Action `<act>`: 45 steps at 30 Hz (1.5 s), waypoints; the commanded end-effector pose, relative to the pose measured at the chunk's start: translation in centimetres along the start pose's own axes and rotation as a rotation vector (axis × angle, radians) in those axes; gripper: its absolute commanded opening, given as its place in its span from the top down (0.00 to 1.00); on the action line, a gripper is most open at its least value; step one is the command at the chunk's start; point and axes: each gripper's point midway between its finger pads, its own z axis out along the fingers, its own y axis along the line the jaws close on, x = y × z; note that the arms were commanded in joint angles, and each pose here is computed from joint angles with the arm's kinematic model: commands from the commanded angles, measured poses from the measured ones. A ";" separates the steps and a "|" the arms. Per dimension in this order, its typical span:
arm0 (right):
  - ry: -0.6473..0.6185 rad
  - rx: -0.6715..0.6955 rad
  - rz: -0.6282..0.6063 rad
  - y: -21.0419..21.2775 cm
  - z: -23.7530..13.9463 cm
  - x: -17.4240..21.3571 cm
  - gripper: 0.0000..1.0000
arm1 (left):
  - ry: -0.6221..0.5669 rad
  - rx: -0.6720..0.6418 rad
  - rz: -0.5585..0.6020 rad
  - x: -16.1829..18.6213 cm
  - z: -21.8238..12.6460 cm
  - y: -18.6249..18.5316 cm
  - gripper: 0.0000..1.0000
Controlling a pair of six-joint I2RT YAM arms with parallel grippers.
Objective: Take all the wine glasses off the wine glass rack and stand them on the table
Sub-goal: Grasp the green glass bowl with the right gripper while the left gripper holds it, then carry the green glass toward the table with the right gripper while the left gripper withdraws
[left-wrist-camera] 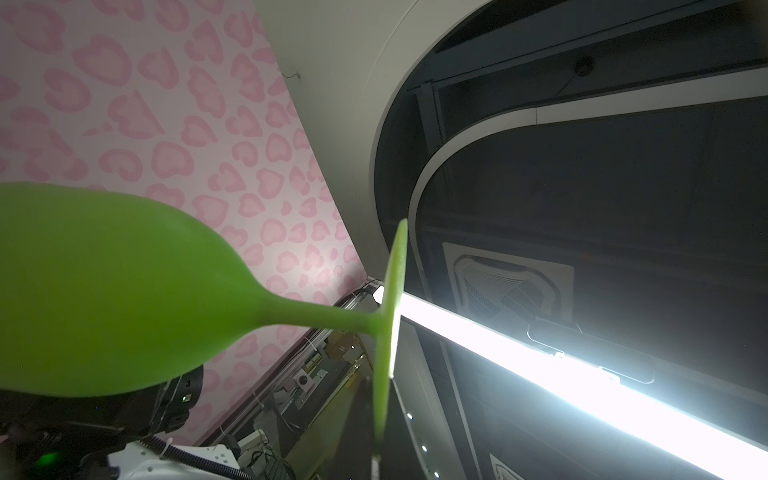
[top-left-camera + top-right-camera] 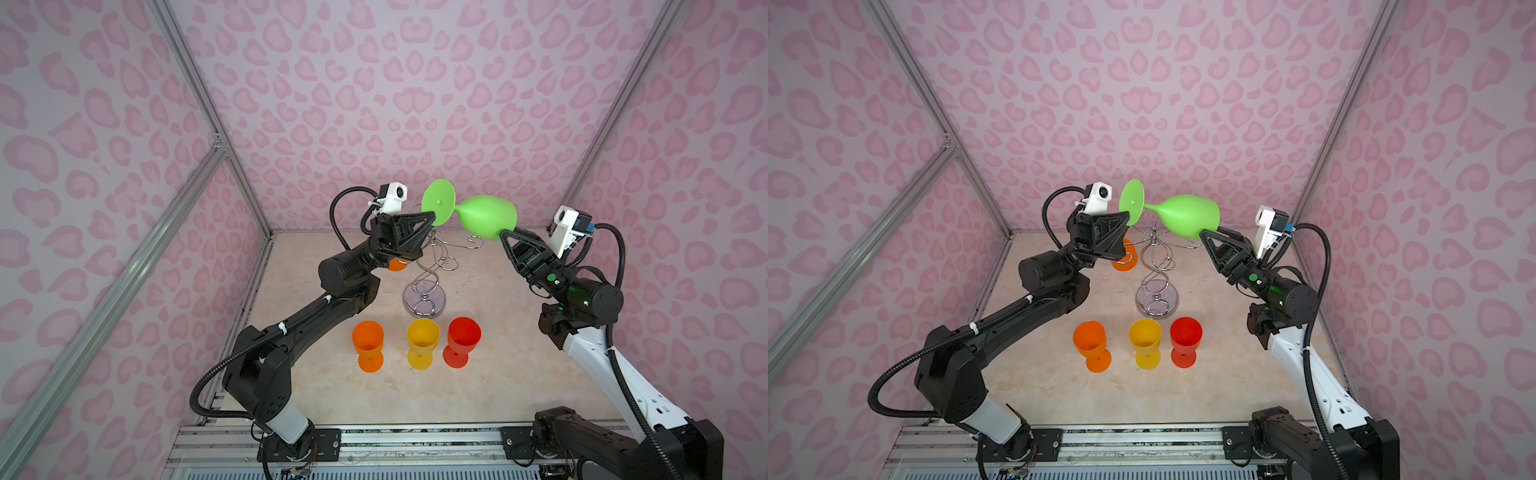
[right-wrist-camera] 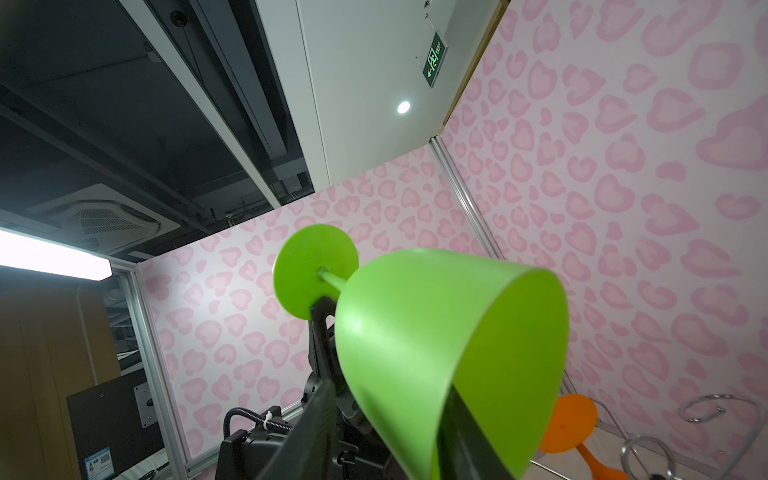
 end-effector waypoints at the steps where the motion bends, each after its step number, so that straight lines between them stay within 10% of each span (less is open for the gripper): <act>1: 0.024 -0.052 -0.044 1.3 -0.2 0.6 0.68 | -0.002 -0.008 -0.071 -0.2 0.0 0.6 0.98; 12: -0.010 -0.131 -0.065 2.8 -0.8 0.4 0.87 | 0.000 0.028 -0.088 -0.3 0.0 0.4 0.93; 25: -0.025 -0.092 -0.104 3.3 -0.8 -0.5 1.00 | -0.001 0.023 -0.060 -0.1 -0.2 0.5 0.50; 35: 0.136 0.614 -0.384 0.1 -3.9 -3.5 1.00 | 0.093 -0.085 0.147 1.6 -0.1 1.6 0.33; 45: 0.193 1.101 -0.468 -1.1 -11.7 -4.9 1.00 | 0.120 -0.479 0.464 1.1 -1.5 2.4 0.29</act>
